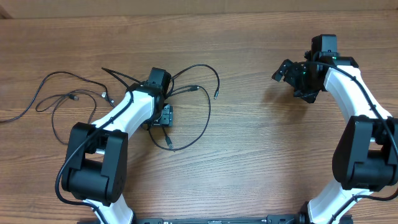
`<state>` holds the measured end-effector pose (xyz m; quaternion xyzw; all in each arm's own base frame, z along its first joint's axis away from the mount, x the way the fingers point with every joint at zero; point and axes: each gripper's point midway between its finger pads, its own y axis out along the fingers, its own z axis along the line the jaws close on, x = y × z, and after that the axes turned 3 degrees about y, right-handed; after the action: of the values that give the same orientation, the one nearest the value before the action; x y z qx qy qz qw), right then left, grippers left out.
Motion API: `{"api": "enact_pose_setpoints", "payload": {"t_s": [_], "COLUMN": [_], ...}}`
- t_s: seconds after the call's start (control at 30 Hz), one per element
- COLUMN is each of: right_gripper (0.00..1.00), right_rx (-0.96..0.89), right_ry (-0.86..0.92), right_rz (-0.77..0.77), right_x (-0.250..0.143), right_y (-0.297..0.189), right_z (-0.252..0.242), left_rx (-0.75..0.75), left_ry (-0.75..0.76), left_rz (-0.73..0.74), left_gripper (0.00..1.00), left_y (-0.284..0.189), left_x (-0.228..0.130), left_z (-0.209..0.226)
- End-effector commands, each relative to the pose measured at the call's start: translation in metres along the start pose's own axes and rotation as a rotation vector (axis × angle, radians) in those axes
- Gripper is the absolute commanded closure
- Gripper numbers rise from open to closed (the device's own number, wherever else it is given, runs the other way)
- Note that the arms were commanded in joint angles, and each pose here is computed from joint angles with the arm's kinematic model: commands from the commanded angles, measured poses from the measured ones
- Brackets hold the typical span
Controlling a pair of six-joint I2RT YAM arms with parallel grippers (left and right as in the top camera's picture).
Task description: Untangle cables
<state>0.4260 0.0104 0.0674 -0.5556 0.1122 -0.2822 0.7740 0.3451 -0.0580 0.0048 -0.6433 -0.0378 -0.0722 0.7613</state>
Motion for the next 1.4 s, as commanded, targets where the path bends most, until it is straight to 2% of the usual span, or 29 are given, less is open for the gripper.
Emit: {"api": "enact_pose_setpoints", "payload": {"t_s": [0.0,0.47,0.63,0.7,0.77,0.97,1.37], "right_gripper": [0.0,0.0,0.0,0.0,0.0,0.0,0.0], "right_rx": [0.019,0.019,0.019,0.019,0.019,0.019,0.019], "right_ry": [-0.011,-0.011,-0.01,-0.01,-0.01,-0.01,-0.01], "right_rz": [-0.037,-0.037,-0.037,-0.037,-0.037,-0.037,-0.037], "right_x": [0.007,0.007,0.007,0.007,0.007,0.007,0.007], "right_y": [-0.012,-0.012,-0.012,-0.012,-0.012,-0.012,-0.012], "right_z": [0.008,0.008,0.008,0.008,0.008,0.008,0.008], "left_rx": [0.022,-0.012,-0.097,-0.128,-0.145,-0.148,-0.159], "left_ry": [-0.008,-0.031,-0.023,0.001,0.016,0.015,0.003], "left_rz": [0.028,0.063,0.061,0.053,0.05,0.034,0.024], "left_gripper": [0.18,0.18,0.24,0.31,0.32,0.22,0.16], "left_y": [0.012,0.03,0.039,0.042,0.042,0.042,0.042], "left_x": [-0.013,-0.038,-0.046,-0.047,-0.047,-0.043,-0.041], "left_z": [0.004,-0.002,-0.017,-0.023,-0.025,-0.026,-0.028]}}
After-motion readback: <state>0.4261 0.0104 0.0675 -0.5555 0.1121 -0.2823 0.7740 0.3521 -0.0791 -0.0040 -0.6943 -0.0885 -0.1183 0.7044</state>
